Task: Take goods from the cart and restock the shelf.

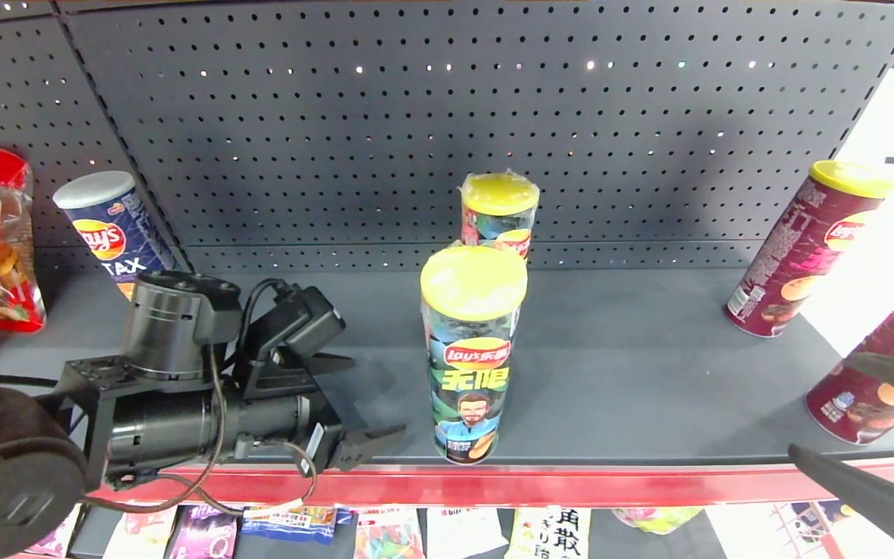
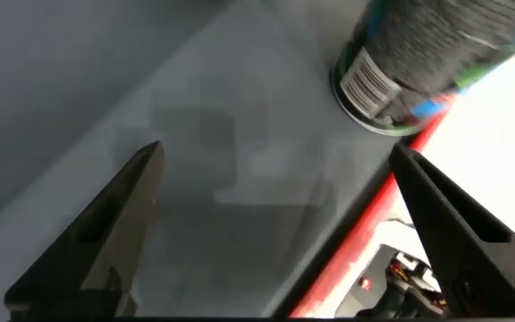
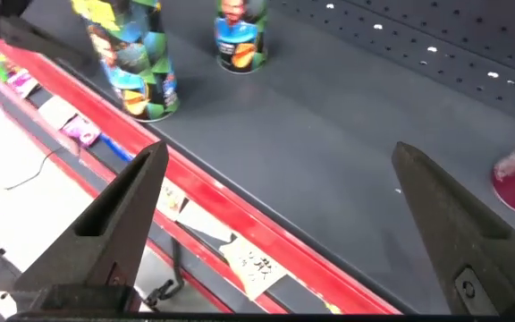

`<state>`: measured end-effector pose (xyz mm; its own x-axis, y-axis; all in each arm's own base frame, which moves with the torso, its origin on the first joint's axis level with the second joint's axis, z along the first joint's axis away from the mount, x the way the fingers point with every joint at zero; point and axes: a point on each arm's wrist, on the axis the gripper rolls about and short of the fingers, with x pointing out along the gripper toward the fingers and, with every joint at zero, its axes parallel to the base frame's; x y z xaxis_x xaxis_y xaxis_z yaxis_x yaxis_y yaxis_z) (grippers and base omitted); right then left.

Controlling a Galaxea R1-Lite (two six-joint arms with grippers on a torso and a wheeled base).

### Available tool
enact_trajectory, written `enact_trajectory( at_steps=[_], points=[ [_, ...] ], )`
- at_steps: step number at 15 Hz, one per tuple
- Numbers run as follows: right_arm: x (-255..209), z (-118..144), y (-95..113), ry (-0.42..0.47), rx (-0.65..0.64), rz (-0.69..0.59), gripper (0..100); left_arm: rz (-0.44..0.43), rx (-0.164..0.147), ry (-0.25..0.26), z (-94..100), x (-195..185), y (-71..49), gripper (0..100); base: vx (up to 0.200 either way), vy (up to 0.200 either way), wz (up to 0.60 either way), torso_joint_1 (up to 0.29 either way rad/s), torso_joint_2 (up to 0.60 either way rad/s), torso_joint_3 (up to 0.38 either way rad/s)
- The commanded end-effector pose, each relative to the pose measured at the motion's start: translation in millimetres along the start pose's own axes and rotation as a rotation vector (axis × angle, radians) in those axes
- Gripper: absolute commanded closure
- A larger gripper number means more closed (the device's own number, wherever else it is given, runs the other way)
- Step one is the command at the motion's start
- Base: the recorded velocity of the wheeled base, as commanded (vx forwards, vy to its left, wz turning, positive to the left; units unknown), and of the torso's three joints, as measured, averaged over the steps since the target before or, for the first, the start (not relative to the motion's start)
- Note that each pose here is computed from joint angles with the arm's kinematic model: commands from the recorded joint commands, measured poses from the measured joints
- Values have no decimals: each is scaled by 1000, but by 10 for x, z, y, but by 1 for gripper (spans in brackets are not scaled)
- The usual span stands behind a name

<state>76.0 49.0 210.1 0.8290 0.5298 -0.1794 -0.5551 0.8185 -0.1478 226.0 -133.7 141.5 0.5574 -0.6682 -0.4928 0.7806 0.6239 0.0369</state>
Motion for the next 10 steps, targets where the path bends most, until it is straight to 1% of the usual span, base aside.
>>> enact_trajectory(
  at_steps=[1, 4, 7, 9, 10],
  points=[
    [-28, 1, -8, -10, 1, -10, 0, -9, -6, 22, -13, 118, 27, 0, 0, 0, 0, 0, 0, 0],
    [-29, 9, -9, -13, 1, -11, 0, -25, 8, 22, 36, 244, 24, 0, 0, 0, 0, 0, 0, 0],
    [-30, 14, -10, -15, 1, -11, 0, -38, 11, 29, 44, 327, 9, 0, 0, 0, 0, 0, 0, 0],
    [-30, 14, -11, -15, 2, -13, 0, -34, 14, 18, 52, 375, 25, 0, 0, 0, 0, 0, 0, 0],
    [-26, 12, -18, -12, 3, -20, 0, -32, 18, 0, 66, 400, 35, 0, 0, 0, 0, 0, 0, 0]
  ],
)
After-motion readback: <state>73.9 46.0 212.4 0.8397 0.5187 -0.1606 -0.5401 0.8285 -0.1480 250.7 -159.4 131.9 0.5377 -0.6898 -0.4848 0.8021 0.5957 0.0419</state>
